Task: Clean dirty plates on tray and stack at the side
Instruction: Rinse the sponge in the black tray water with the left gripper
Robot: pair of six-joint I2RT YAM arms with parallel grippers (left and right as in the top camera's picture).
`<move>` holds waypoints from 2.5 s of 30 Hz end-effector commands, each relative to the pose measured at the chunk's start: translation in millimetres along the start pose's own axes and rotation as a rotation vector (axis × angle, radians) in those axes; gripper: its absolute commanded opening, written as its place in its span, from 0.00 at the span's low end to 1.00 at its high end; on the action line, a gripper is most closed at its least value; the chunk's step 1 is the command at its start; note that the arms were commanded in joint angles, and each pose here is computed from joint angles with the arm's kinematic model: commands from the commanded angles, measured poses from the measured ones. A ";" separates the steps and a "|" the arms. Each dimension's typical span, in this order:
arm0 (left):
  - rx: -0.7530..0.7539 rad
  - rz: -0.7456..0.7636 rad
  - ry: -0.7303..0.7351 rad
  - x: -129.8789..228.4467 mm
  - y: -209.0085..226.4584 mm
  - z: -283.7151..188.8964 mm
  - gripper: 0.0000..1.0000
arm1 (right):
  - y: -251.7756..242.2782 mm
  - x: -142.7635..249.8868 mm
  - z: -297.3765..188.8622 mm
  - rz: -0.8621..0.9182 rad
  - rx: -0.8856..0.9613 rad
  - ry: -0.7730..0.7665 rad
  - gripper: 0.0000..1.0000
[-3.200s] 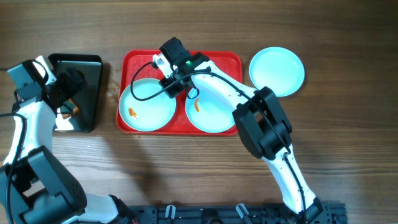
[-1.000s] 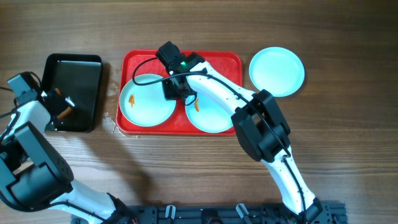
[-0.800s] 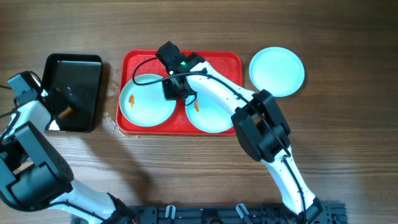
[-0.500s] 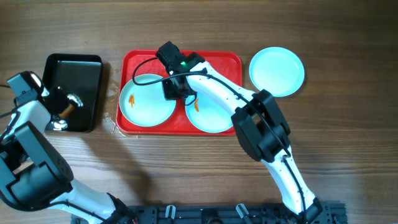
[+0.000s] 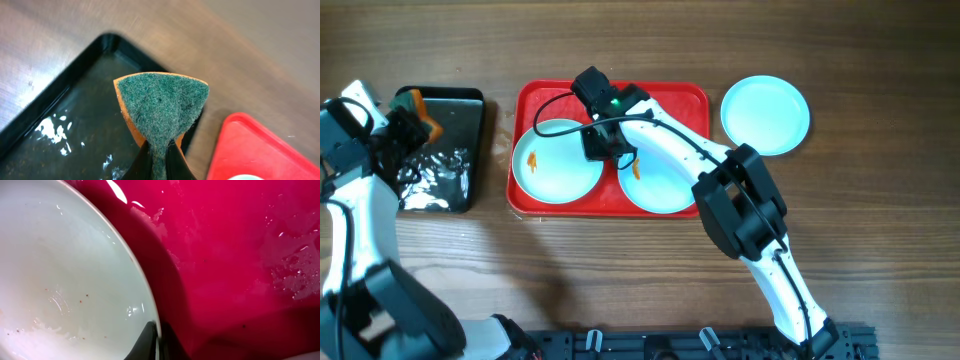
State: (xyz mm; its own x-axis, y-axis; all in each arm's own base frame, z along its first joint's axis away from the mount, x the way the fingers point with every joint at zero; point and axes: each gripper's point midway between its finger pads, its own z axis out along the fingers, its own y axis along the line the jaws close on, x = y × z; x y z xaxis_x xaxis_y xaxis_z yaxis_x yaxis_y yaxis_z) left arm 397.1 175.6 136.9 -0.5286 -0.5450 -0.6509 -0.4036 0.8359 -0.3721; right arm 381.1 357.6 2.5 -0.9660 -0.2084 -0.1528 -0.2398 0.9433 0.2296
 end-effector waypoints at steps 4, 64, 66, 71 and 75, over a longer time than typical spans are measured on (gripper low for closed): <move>0.109 -0.005 0.085 24.7 -5.7 25.4 0.04 | -38.8 18.7 30.9 0.003 0.131 0.069 0.04; 0.873 0.068 -0.181 -24.0 -29.4 -74.2 0.04 | -40.8 16.7 30.7 0.030 0.137 0.061 0.05; 0.654 -0.026 -0.115 12.3 8.4 -27.8 0.04 | -40.9 16.7 30.7 0.029 0.137 0.061 0.04; 0.874 0.037 -0.171 -11.1 -11.3 -58.6 0.04 | -39.7 17.1 30.8 0.030 0.130 0.064 0.04; 0.962 0.208 -0.313 -56.9 -51.6 -122.8 0.04 | -39.7 17.3 30.8 0.030 0.130 0.065 0.04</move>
State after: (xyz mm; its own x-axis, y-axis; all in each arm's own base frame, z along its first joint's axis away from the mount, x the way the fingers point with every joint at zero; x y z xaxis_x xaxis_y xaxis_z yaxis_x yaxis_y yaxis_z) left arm 370.4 176.4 243.4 -0.1386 -0.3477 -0.9273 0.4713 0.8004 -0.3706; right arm 382.3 356.2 2.5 -0.9703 -0.1904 -0.1489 -0.2215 0.9470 0.2326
